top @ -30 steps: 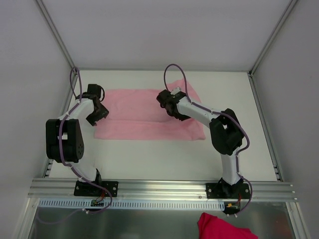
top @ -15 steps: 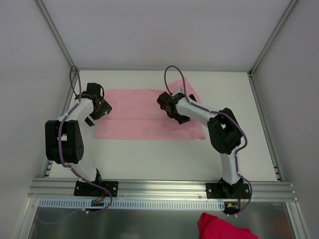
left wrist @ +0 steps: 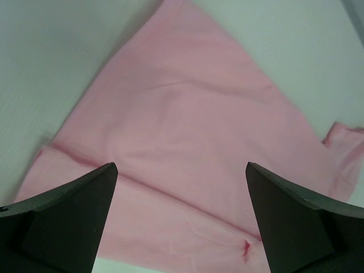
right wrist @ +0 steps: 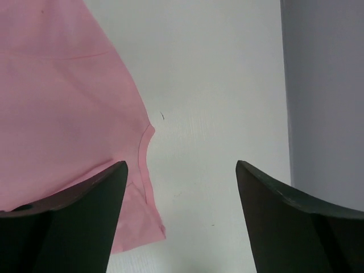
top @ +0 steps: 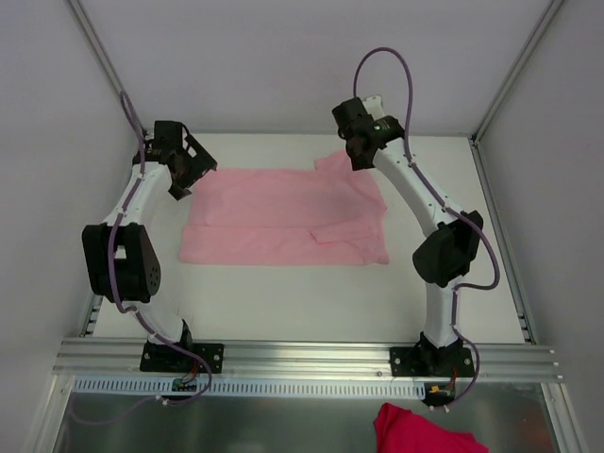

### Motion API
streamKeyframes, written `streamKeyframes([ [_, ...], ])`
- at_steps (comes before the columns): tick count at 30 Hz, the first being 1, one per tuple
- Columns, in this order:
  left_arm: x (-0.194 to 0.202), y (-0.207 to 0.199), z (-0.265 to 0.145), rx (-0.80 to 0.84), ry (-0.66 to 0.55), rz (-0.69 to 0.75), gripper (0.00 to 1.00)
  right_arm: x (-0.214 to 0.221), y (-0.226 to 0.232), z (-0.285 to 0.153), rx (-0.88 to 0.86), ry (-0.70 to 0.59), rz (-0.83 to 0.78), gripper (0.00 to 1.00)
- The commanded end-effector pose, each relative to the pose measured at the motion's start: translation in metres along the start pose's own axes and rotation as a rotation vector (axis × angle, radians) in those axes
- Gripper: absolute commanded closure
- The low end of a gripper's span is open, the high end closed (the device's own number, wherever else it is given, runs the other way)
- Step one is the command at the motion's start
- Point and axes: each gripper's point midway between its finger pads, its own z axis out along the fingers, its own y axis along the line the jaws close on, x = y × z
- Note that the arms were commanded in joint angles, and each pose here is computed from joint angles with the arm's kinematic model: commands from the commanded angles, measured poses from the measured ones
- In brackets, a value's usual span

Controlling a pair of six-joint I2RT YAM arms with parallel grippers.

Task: Fold and stack the t-shirts
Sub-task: Fold the flattened tshirt in 1/3 of the way

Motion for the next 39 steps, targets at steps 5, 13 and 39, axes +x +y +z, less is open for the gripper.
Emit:
streamKeyframes([
  [5,-0.016,-0.029,0.018,0.037,0.076,0.016,0.01,0.005,0.005,0.053,-0.148,0.193,0.146,0.11],
  [13,-0.026,-0.039,0.035,0.048,0.082,0.036,0.01,0.028,0.068,0.105,-0.400,0.272,0.260,0.14],
  [39,0.039,-0.055,0.030,0.315,0.264,0.058,0.07,0.058,0.107,0.051,-0.701,0.363,0.149,0.99],
])
